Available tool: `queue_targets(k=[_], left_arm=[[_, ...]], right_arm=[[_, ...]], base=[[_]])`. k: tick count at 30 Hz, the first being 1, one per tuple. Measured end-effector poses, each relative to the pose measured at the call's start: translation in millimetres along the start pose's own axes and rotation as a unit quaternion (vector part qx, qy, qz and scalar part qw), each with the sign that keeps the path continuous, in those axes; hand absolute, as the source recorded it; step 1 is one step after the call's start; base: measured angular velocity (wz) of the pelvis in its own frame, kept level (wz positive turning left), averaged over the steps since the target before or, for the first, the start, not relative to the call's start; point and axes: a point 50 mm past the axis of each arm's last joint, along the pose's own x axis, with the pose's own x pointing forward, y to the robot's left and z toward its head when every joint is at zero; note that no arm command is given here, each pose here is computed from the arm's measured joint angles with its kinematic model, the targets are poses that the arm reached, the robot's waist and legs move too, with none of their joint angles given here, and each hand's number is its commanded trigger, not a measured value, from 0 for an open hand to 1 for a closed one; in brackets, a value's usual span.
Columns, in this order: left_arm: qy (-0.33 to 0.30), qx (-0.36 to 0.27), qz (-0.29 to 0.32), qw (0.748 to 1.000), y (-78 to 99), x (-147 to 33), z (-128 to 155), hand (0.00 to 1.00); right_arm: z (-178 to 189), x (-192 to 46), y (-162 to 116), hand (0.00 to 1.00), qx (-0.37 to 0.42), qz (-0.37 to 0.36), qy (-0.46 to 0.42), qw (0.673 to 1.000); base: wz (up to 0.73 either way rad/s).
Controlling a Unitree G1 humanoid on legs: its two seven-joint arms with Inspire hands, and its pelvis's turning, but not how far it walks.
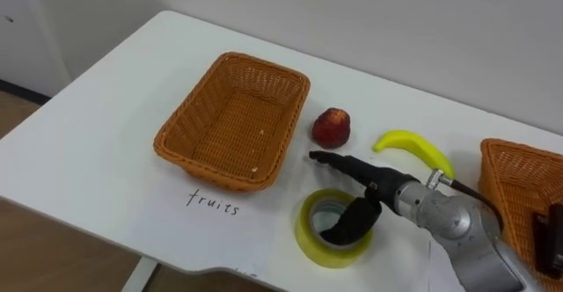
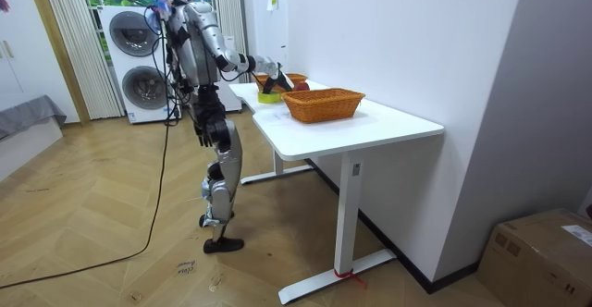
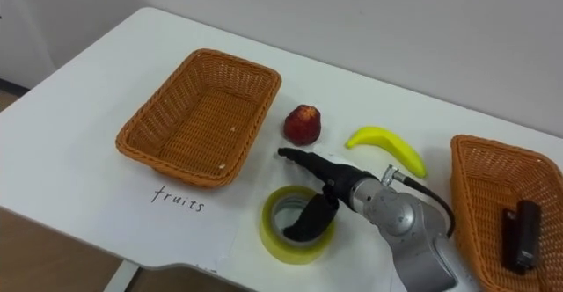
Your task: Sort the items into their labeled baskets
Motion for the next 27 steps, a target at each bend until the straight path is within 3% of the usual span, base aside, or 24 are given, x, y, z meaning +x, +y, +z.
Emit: queue_targets(k=[10,11,13,14,27], left_arm=[[0.014,0.002,-0.009,1.0,-1.2,-0.1,-5,0.0],[0.014,0.0,-0.011,1.0,-0.9,-0.1,-5,0.0],[0.014,0.002,-0.012,1.0,-0.9,0.0,-5,0.0],[0.014,0.002,-0.015,1.0,-0.9,0.0,-5,0.0],[0.002,0.007,-0.011,1.0,5.4,1.3,6,0.0]], right_arm=[[-1,0,-1,0.0,-0.019,0.009,0.011,1.0],[0,0,-1,0.11,-0.024,0.011,0.013,1.0],[0,0,-1,0.75,-0.026,0.012,0.014,0.999],[0,0,-1,1.0,-0.026,0.012,0.014,0.999],[0,6,-22,1.0,-0.084,-0.017,0.06,0.995]], base=[[0.0],[0.0],[0.0],[0.0],[0.0]])
